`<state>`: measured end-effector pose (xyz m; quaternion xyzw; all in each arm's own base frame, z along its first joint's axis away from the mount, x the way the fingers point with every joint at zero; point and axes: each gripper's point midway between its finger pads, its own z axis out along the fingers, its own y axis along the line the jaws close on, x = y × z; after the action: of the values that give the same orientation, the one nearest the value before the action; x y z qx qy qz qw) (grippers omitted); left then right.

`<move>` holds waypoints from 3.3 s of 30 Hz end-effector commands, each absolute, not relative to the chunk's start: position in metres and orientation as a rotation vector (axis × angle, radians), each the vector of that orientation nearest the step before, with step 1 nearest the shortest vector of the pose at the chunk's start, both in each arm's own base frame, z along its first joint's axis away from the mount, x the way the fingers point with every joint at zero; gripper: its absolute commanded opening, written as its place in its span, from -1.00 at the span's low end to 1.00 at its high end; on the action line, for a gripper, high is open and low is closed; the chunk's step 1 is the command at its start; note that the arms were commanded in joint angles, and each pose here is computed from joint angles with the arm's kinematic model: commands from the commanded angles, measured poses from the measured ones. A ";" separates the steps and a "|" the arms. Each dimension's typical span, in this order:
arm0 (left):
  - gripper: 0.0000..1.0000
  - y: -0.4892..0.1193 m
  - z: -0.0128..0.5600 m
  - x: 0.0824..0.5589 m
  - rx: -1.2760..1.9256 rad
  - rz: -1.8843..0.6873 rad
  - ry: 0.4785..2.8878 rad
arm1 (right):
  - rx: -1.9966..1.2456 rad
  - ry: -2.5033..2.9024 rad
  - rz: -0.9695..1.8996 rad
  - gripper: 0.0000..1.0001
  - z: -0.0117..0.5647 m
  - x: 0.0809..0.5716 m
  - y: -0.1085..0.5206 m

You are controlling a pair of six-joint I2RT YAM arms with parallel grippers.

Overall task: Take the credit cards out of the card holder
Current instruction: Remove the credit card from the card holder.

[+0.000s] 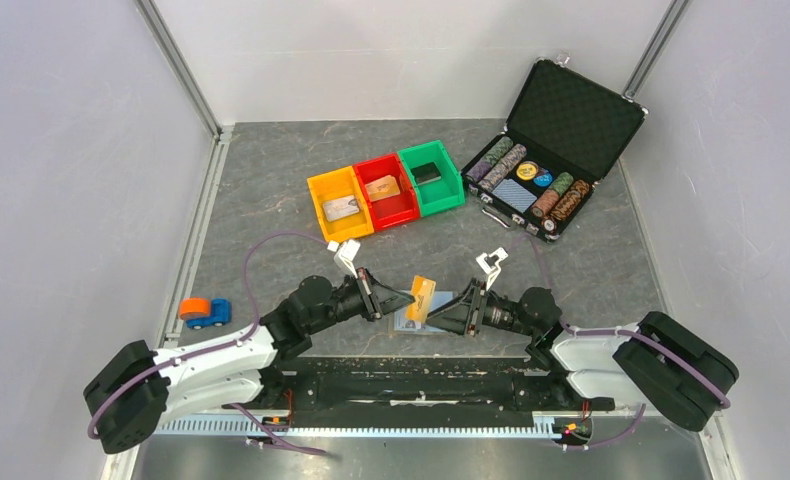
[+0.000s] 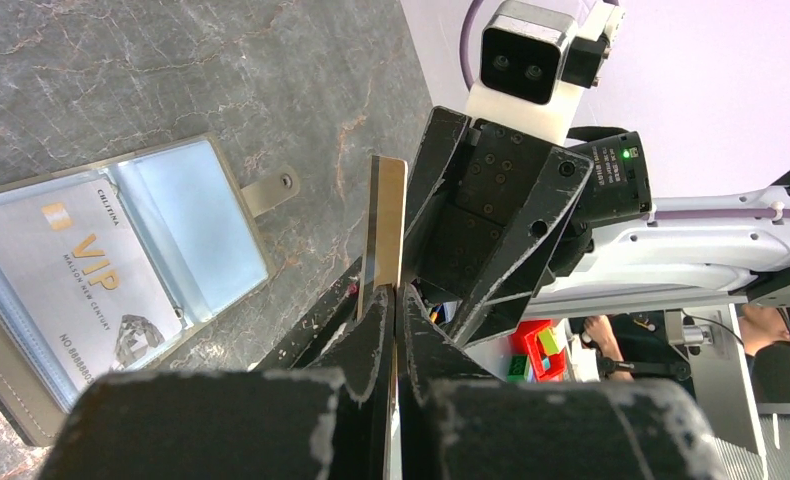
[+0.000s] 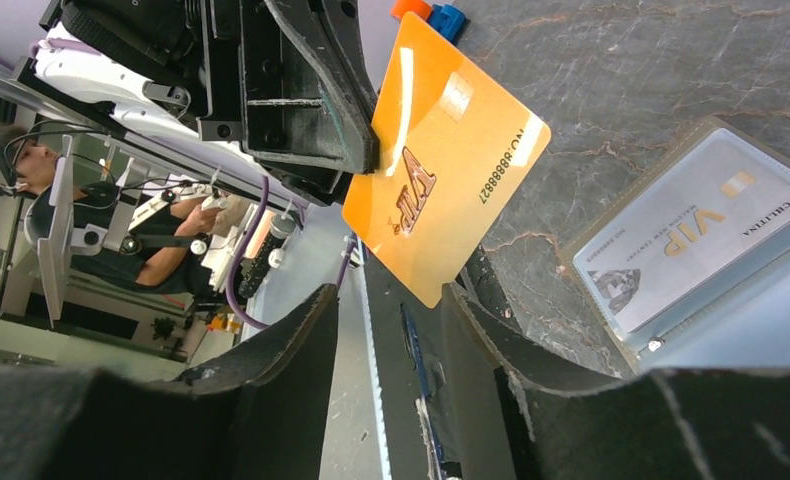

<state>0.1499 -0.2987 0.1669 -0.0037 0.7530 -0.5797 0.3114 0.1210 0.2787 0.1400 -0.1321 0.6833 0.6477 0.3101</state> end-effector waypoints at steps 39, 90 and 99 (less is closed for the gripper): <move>-0.96 -0.293 0.182 0.150 -0.124 -1.611 1.923 | -0.346 1.649 1.853 -0.19 0.182 0.124 0.290; -0.94 -0.301 0.183 0.084 1.046 -1.333 2.314 | -0.994 1.742 1.873 -1.00 0.135 0.052 0.293; -0.95 -0.293 0.183 0.117 0.863 -1.189 2.339 | -0.933 1.765 1.791 -0.02 0.135 0.066 0.295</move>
<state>0.0936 -0.2951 0.1668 0.3272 0.8289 -0.4322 0.1379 0.0506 0.2880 0.1195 -0.3308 0.6536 0.6578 0.1751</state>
